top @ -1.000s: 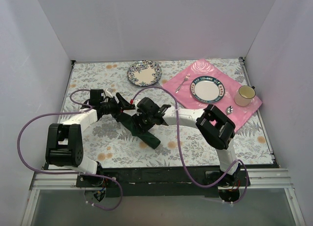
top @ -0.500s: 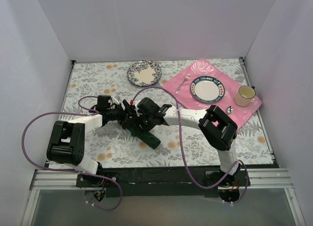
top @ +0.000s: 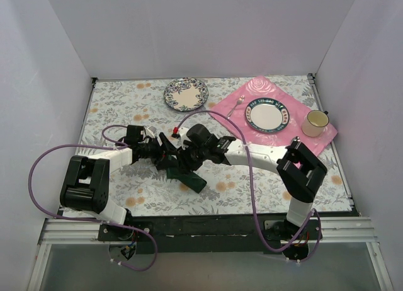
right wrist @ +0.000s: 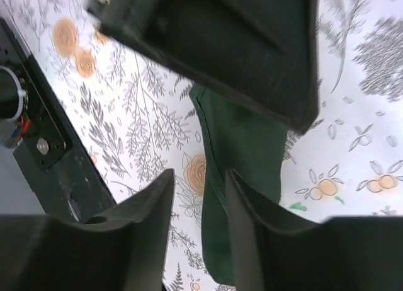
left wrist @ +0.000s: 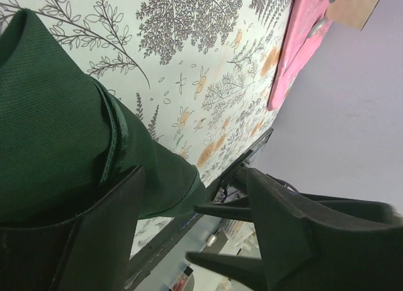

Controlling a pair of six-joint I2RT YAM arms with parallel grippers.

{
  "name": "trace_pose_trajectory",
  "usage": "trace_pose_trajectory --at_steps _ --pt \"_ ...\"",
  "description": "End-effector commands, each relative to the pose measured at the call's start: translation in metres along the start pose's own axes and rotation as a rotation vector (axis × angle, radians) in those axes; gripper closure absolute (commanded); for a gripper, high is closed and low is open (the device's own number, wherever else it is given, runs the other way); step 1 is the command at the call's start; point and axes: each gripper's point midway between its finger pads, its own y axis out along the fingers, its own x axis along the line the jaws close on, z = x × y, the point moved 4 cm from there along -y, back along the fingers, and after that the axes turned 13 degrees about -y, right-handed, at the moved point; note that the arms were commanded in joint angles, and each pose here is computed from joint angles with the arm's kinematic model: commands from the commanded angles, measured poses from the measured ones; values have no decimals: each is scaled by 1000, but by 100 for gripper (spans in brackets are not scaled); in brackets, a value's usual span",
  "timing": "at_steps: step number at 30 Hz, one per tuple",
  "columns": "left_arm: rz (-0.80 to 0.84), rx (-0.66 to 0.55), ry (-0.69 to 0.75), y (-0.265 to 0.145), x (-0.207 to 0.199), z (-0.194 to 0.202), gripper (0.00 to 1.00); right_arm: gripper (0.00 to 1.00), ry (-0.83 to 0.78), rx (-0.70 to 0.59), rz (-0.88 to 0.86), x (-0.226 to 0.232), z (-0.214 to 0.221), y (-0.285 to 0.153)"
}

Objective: Fold the napkin, place the utensils inside, and roll it up
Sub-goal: Roll the napkin with the utensil

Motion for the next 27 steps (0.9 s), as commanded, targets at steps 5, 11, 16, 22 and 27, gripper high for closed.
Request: trace_pose_trajectory --at_steps 5,11,16,22,27 --pt "14 -14 44 -3 -12 -3 34 62 21 36 -55 -4 37 12" --pt "56 -19 78 -10 -36 -6 34 64 25 52 -49 -4 43 11" --pt "58 -84 129 -25 -55 -7 32 62 12 -10 -62 3 14 -3" --pt "-24 -236 161 -51 -59 -7 28 51 -6 -44 -7 -1 -8 -20" --pt "-122 -304 111 -62 -37 -1 26 40 13 -53 67 -26 -11 -36"
